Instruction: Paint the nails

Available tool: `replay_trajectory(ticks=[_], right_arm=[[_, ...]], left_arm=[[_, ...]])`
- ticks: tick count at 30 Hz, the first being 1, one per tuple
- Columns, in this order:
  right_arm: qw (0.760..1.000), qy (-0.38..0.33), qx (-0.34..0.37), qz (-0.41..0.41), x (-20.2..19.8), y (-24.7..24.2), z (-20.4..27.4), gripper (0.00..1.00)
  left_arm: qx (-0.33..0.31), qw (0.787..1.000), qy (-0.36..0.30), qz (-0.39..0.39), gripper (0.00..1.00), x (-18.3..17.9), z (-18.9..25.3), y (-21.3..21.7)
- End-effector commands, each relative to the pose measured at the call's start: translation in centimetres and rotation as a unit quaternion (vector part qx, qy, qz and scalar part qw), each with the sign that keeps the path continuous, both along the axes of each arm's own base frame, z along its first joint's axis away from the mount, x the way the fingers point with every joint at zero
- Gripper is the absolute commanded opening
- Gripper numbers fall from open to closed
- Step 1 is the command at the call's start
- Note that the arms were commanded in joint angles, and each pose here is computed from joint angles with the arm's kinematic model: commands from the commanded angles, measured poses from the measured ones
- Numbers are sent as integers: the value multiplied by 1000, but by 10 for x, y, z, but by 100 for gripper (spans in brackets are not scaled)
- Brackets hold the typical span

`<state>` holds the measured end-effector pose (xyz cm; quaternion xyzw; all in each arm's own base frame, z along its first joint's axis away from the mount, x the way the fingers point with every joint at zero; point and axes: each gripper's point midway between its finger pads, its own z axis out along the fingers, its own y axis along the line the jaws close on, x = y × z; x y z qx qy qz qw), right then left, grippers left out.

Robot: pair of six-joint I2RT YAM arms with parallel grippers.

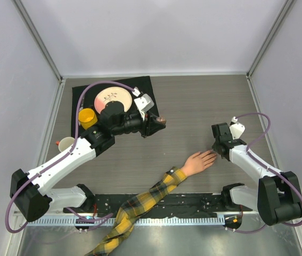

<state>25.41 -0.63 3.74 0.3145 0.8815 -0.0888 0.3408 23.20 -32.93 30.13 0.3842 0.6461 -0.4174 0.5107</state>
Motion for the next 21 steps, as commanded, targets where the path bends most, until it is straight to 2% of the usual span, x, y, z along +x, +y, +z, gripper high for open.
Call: replay_trajectory(ticks=[1,21], right_arm=[[1000,-21,2,4,7,1,11,1],[999,-18,32,-3,-9,7,17,1]], left_arm=[[-21,999,-29,-10,0,-2,17,-2],[-22,999,-29,-12,0,-5,17,-1]])
